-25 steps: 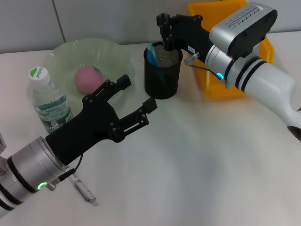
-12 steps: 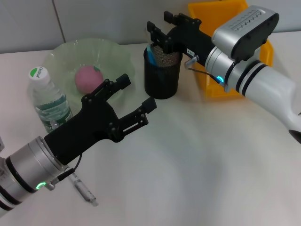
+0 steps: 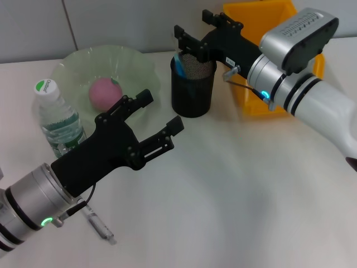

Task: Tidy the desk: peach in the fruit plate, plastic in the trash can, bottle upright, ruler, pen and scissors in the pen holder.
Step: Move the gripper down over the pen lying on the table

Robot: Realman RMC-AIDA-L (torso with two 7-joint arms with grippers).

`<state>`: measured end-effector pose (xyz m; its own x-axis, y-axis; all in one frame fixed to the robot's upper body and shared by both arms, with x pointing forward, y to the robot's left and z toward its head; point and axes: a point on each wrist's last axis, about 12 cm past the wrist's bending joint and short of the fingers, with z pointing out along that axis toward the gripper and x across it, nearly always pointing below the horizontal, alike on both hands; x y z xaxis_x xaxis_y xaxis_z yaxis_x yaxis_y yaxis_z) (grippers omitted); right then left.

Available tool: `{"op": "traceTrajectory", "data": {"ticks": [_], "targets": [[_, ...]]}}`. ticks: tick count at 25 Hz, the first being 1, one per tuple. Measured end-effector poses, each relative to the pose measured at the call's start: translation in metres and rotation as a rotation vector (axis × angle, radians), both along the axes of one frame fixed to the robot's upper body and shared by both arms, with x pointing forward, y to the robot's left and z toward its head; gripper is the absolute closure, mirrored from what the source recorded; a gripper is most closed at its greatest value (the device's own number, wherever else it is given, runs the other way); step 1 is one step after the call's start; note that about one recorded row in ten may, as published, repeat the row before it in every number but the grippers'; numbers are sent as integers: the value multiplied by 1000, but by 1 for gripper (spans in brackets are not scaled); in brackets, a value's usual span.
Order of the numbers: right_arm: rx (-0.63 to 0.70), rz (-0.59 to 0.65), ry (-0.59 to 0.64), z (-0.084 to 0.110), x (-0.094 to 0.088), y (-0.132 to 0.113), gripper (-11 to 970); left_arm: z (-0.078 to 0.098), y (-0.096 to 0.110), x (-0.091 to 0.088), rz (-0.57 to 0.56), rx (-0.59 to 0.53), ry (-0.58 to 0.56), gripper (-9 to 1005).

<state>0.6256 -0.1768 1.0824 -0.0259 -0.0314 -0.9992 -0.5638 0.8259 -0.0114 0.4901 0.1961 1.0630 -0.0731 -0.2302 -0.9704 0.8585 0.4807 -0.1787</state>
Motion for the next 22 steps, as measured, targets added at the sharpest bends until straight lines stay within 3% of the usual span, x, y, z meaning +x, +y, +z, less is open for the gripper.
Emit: {"op": "traceTrajectory", "data": {"ticks": [5,13,22], "targets": [[112,-13,-55,3,-12,-12,200,0,3,0,1,6,3,133],[280,88,-100,4,-42,-30,200,-1,7,1,2,10,13,133],[338,290,3,4,-69,-68,201,-1,14,2,5,18,23,132]]}}
